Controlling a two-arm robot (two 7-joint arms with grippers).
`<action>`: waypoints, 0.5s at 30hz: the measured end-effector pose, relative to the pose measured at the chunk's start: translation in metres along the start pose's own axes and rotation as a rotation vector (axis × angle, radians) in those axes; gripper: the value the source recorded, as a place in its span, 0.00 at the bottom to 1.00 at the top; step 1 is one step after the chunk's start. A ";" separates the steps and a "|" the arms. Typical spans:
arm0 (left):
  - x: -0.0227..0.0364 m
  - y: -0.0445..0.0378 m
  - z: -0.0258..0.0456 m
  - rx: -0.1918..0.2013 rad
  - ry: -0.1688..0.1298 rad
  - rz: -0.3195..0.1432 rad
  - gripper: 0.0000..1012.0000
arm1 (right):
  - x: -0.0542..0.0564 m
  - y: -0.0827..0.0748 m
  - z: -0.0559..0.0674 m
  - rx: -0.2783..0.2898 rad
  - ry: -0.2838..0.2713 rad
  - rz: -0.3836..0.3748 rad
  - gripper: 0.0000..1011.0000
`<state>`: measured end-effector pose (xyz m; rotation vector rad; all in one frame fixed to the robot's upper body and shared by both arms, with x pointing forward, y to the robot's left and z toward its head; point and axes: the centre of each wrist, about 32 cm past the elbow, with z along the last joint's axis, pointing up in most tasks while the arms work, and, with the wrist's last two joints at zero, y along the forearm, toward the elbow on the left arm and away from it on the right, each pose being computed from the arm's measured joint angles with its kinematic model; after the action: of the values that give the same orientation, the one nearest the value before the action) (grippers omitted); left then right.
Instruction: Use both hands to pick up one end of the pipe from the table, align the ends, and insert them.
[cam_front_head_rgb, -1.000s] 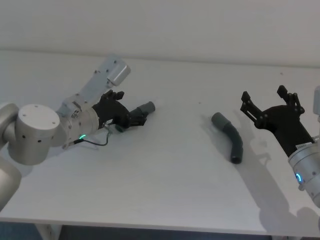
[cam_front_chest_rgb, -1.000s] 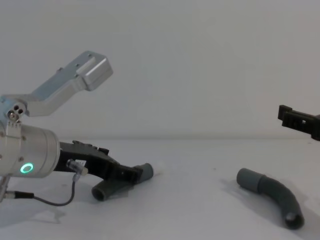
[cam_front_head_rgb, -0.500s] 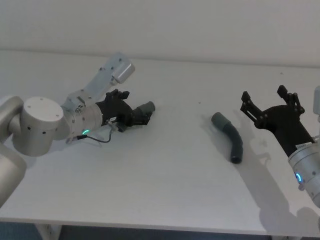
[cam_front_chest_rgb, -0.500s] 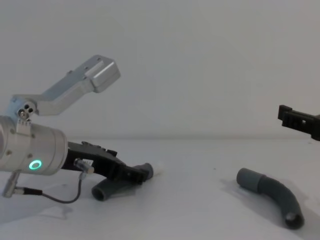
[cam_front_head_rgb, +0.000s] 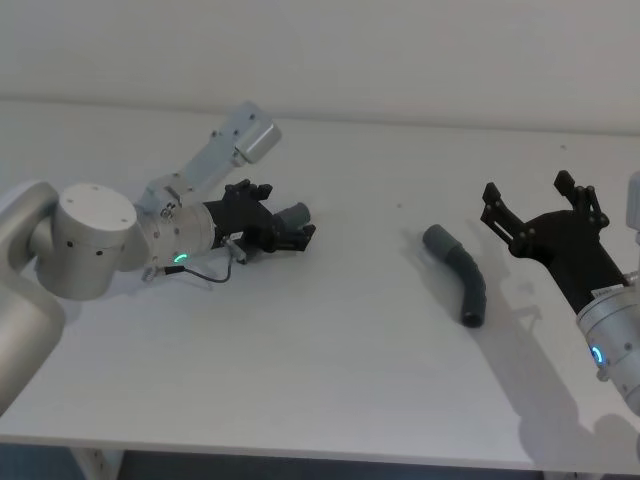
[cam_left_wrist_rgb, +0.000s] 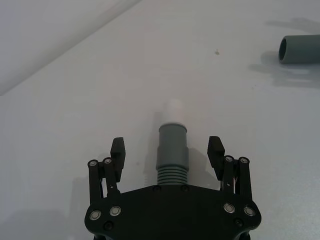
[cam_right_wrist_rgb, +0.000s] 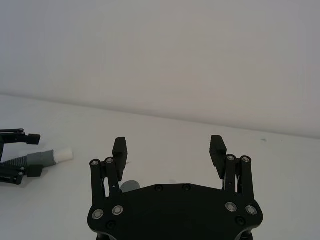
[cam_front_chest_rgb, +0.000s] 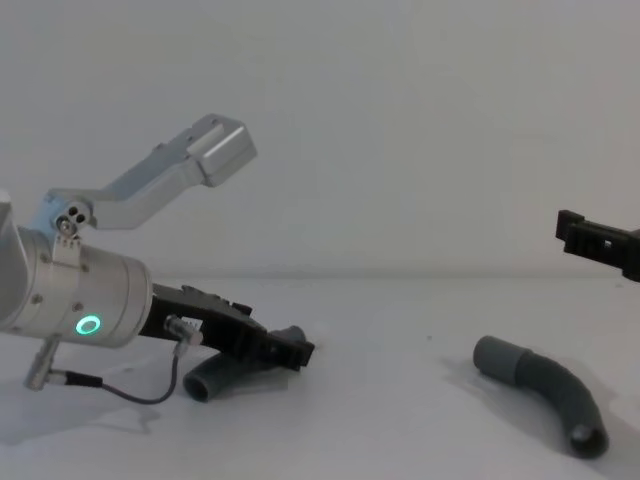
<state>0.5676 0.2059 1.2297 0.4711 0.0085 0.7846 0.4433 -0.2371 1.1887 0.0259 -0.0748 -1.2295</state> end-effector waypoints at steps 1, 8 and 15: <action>0.0002 -0.0004 0.0001 0.002 0.001 -0.002 0.99 | 0.000 0.000 0.000 0.000 0.000 0.000 0.99; 0.0015 -0.0021 0.0011 0.019 0.014 -0.026 0.99 | 0.000 0.000 0.000 0.000 0.000 0.000 0.99; 0.0028 -0.0032 0.0022 0.041 0.028 -0.052 0.99 | 0.000 0.000 0.000 0.000 0.000 0.000 0.99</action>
<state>0.5721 0.2049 1.2309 0.4974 0.0628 0.7407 0.4433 -0.2371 1.1887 0.0260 -0.0748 -1.2295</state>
